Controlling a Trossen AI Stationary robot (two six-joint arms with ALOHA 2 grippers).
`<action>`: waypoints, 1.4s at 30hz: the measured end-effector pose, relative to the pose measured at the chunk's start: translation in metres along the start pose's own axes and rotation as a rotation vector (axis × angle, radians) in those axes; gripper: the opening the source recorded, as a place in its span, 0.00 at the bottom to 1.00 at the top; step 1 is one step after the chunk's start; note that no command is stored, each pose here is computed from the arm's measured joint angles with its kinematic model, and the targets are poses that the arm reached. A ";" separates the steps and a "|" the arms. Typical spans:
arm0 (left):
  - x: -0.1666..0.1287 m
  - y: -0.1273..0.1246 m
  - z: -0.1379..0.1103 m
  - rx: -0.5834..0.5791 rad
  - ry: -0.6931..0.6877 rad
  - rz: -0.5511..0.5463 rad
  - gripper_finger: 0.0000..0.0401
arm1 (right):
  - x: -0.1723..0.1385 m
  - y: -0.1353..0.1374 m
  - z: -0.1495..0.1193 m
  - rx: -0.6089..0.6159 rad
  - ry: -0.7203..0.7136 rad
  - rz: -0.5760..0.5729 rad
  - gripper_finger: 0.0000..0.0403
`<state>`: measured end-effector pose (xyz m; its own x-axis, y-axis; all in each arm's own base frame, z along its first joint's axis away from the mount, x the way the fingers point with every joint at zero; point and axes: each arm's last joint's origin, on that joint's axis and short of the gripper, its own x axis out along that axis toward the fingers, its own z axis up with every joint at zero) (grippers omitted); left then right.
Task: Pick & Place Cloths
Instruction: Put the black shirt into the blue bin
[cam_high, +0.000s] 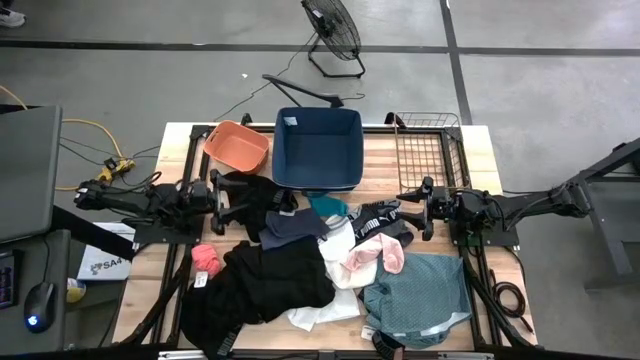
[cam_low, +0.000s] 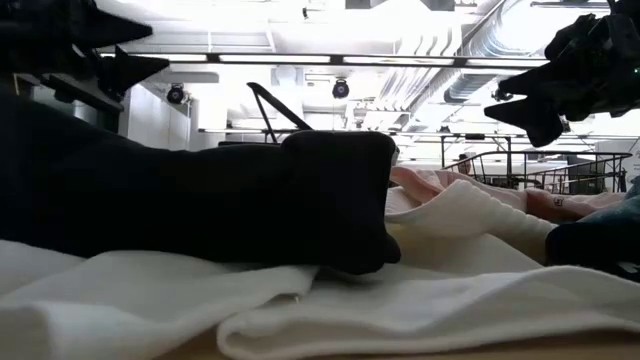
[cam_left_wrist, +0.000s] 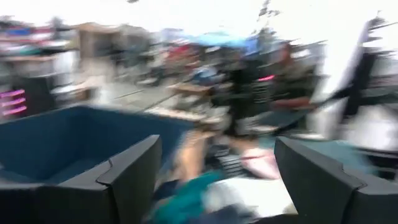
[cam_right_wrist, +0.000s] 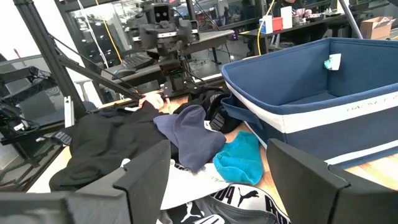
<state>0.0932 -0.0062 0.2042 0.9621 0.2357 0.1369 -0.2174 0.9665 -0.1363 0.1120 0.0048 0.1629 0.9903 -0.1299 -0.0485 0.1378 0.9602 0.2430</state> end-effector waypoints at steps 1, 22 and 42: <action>0.001 0.001 -0.001 0.009 0.034 0.044 0.77 | 0.000 0.000 0.000 0.000 0.000 -0.001 0.64; 0.042 -0.016 0.030 0.184 0.461 0.272 0.77 | 0.000 0.000 0.000 0.000 0.000 0.000 0.64; 0.075 -0.052 -0.015 -0.084 0.917 -0.368 0.77 | 0.000 0.000 0.000 0.000 0.000 0.000 0.64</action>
<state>0.1791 -0.0399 0.2073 0.7294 -0.2820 -0.6232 0.0993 0.9451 -0.3114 0.1120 0.0048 0.1628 0.9903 -0.1303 -0.0487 0.1383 0.9601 0.2430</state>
